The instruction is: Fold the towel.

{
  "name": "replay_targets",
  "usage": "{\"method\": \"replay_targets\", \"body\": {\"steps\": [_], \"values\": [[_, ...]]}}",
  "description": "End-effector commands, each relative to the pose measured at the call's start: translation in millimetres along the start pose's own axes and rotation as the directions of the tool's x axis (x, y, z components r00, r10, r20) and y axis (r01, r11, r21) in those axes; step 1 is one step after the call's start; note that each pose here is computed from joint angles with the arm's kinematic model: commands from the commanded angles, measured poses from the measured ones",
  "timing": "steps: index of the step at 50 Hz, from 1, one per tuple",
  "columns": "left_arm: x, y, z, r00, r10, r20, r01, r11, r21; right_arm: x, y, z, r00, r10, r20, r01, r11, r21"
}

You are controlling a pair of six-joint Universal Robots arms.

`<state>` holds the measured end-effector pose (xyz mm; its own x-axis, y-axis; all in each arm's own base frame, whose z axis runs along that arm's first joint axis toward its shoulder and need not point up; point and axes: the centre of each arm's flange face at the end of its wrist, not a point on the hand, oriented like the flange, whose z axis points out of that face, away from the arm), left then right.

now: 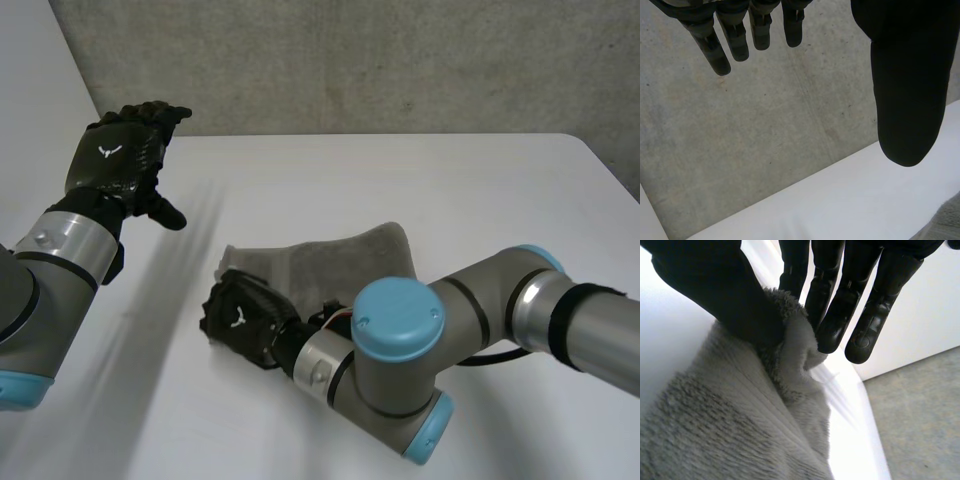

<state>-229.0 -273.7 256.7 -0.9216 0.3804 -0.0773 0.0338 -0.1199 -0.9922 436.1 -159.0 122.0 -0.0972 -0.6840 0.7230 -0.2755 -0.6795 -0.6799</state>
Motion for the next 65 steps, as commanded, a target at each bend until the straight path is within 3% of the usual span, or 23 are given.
{"method": "replay_targets", "body": {"steps": [1, 3, 5, 6, 8, 11, 13, 17, 19, 20, 24, 28, 35, 42, 44, 45, 47, 48, 50, 56, 58, 61, 65], "values": [[1, 7, 6, 1.000, 0.002, -0.006, -0.002, 1.000, -0.012, 16, -10, -10, 0.993, 0.106, -0.046, -0.108, 0.994, -0.032], [3, 9, 9, 1.000, 0.002, -0.012, -0.002, 1.000, -0.016, 32, -8, -17, 0.981, 0.169, -0.094, -0.176, 0.982, -0.066], [7, 12, 16, 1.000, -0.002, -0.026, 0.001, 1.000, -0.024, 78, 17, -40, 0.921, 0.302, -0.246, -0.344, 0.927, -0.150], [7, 12, 16, 1.000, -0.002, -0.026, 0.001, 1.000, -0.024, 78, 17, -40, 0.921, 0.302, -0.247, -0.345, 0.927, -0.151], [21, 23, 19, 0.998, -0.010, -0.066, 0.006, 0.998, -0.065, 104, 33, -65, 0.839, 0.416, -0.351, -0.497, 0.848, -0.184], [32, 30, 18, 0.995, -0.016, -0.094, 0.007, 0.995, -0.097, 109, 39, -75, 0.799, 0.468, -0.377, -0.562, 0.805, -0.192], [55, 43, 13, 0.989, -0.018, -0.147, -0.006, 0.987, -0.160, 117, 58, -94, 0.727, 0.535, -0.431, -0.658, 0.721, -0.214], [74, 65, 6, 0.982, 0.015, -0.187, -0.061, 0.968, -0.243, 117, 76, -110, 0.690, 0.565, -0.453, -0.707, 0.660, -0.255], [85, 88, -3, 0.974, 0.101, -0.202, -0.164, 0.931, -0.325, 113, 86, -119, 0.682, 0.574, -0.454, -0.721, 0.632, -0.283], [85, 88, -3, 0.974, 0.101, -0.202, -0.164, 0.931, -0.326, 110, 90, -121, 0.683, 0.574, -0.452, -0.722, 0.625, -0.298], [88, 114, -12, 0.941, 0.288, -0.180, -0.337, 0.854, -0.395, 104, 98, -125, 0.699, 0.559, -0.445, -0.709, 0.623, -0.330], [86, 118, -14, 0.920, 0.354, -0.167, -0.391, 0.825, -0.408, 93, 111, -127, 0.725, 0.535, -0.434, -0.686, 0.616, -0.388], [93, 115, -16, 0.917, 0.356, -0.182, -0.399, 0.830, -0.390, 90, 121, -126, 0.747, 0.500, -0.438, -0.660, 0.635, -0.401], [113, 86, -24, 0.917, 0.348, -0.198, -0.393, 0.873, -0.289, 101, 127, -141, 0.779, 0.387, -0.494, -0.611, 0.646, -0.458], [113, 76, -25, 0.919, 0.345, -0.191, -0.386, 0.884, -0.264, 113, 119, -153, 0.822, 0.281, -0.495, -0.533, 0.685, -0.496], [113, 68, -26, 0.922, 0.341, -0.183, -0.379, 0.892, -0.245, 113, 119, -153, 0.822, 0.281, -0.495, -0.533, 0.686, -0.496], [112, 60, -26, 0.924, 0.340, -0.174, -0.374, 0.899, -0.228, 124, 104, -161, 0.878, 0.152, -0.454, -0.408, 0.734, -0.543], [110, 54, -26, 0.927, 0.338, -0.165, -0.368, 0.904, -0.216, 124, 104, -161, 0.878, 0.151, -0.454, -0.407, 0.735, -0.543], [109, 49, -26, 0.928, 0.337, -0.158, -0.364, 0.908, -0.206, 132, 94, -163, 0.914, 0.018, -0.406, -0.280, 0.751, -0.597], [102, 30, -25, 0.936, 0.329, -0.123, -0.346, 0.923, -0.168, 146, 83, -156, 0.914, -0.127, -0.387, -0.167, 0.749, -0.641], [99, 27, -24, 0.939, 0.328, -0.109, -0.342, 0.925, -0.167, 134, 52, -127, 0.928, -0.162, -0.337, -0.068, 0.814, -0.577], [86, 21, -22, 0.943, 0.327, -0.069, -0.334, 0.928, -0.165, 118, 36, -110, 0.941, -0.166, -0.296, -0.016, 0.850, -0.526], [74, 16, -21, 0.945, 0.324, -0.037, -0.326, 0.931, -0.166, 54, 8, -81, 0.976, -0.200, -0.082, 0.154, 0.912, -0.381]]}}
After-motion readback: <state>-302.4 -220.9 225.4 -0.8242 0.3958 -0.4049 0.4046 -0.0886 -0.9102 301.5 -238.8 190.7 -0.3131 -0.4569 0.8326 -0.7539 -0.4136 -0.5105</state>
